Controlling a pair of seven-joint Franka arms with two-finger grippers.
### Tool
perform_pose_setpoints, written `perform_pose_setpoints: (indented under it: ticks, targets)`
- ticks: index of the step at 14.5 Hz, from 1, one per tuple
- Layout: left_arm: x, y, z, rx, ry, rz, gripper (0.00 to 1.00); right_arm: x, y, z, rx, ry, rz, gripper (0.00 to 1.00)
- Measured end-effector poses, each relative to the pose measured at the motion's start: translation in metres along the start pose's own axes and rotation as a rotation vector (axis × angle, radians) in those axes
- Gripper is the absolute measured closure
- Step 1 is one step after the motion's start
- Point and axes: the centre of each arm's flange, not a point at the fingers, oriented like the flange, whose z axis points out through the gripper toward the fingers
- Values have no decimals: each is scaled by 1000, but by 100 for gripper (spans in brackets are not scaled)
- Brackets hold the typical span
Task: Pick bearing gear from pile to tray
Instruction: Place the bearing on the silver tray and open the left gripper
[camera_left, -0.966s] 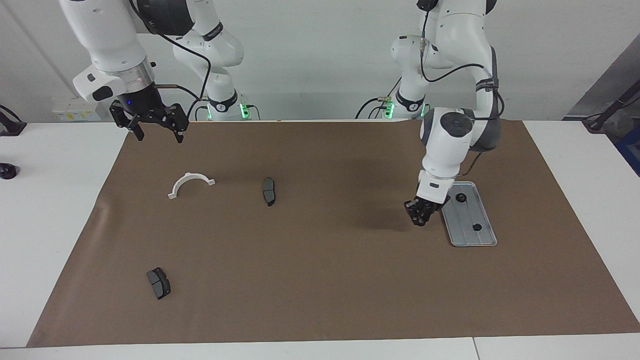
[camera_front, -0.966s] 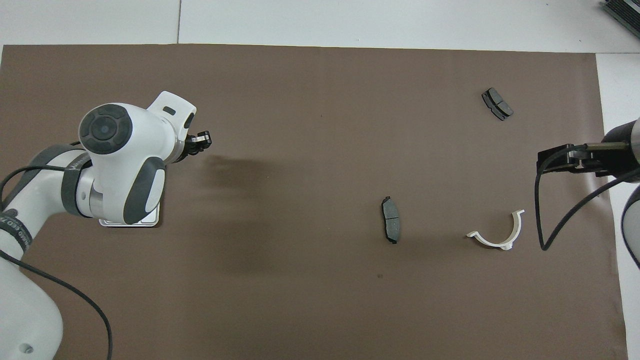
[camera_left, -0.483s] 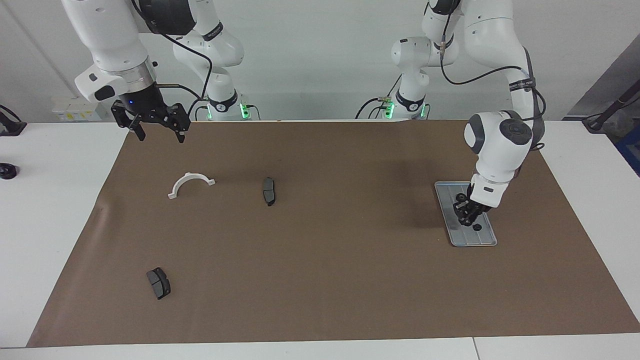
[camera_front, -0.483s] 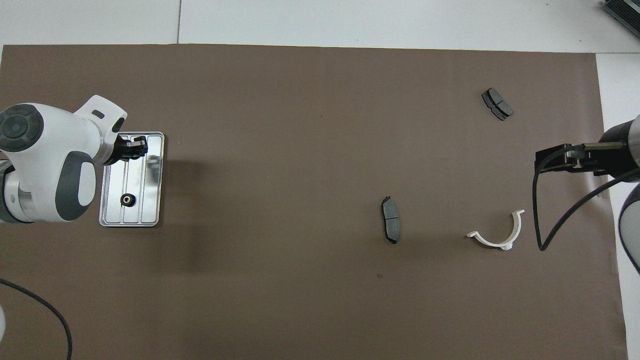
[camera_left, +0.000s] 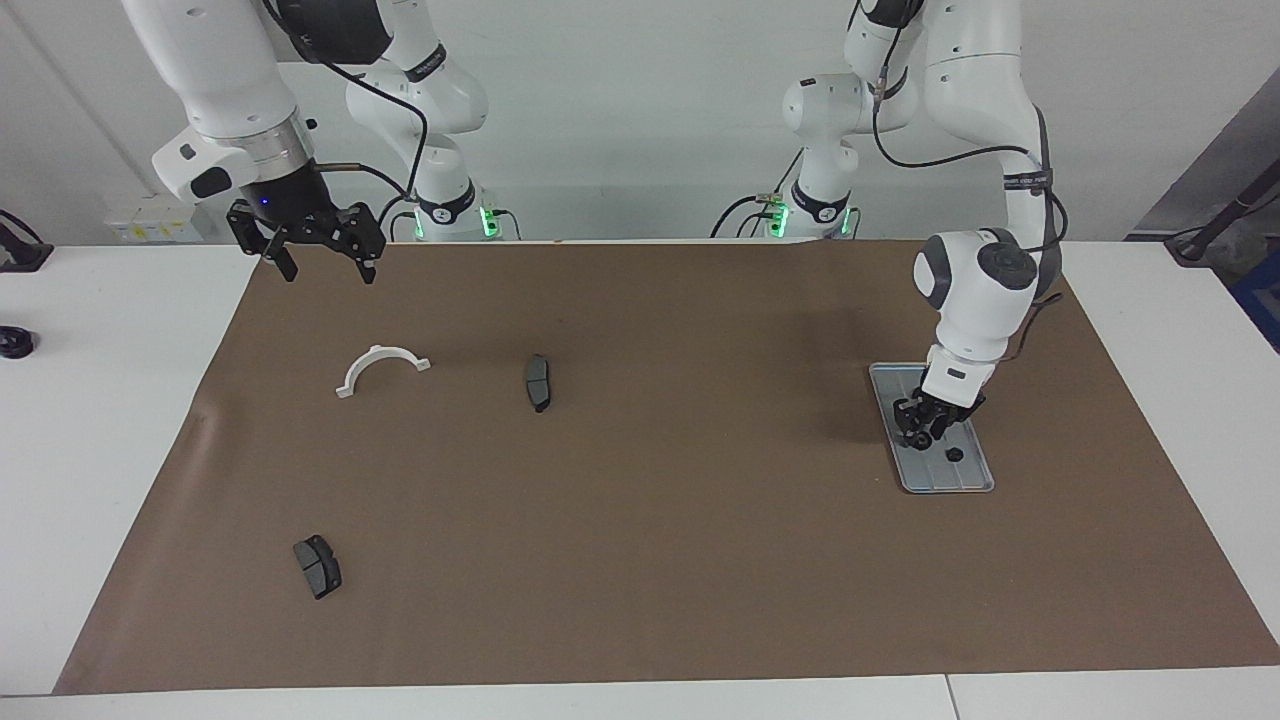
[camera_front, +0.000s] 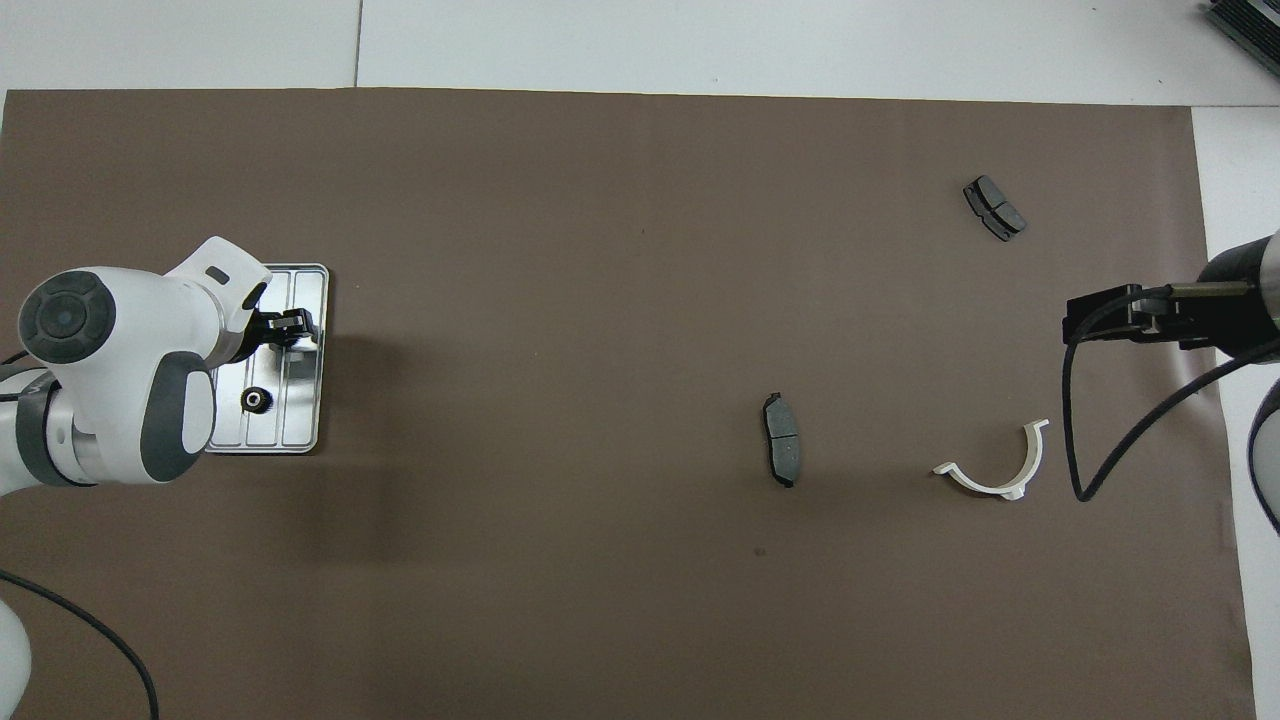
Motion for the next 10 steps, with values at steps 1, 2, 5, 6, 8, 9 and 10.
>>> perform_pose_setpoints:
  ticks: [1,2,5,6,8,9,10]
  targets:
    - [1,1,-4,-1,6,14,26,0,0,-1,0,1,0,0]
    - [2,1,-9,-2,14,28,15,-1,0,-2,0,3,0,0]
    - [5,3,-42,2,16,64,0,-1,0,-3,0,6,0,0]
    - [6,2,-59,7,7,84,0,-2,0,-3,1,6,0,0]
    - [9,1,-101,14,-3,121,0,-2,0,-3,1,6,1,0]
    - [11,0,-124,18,-5,129,0,-2,0,-4,1,7,1,0]
    - [14,-1,-147,21,-9,131,0,-2,0,-4,1,7,1,0]
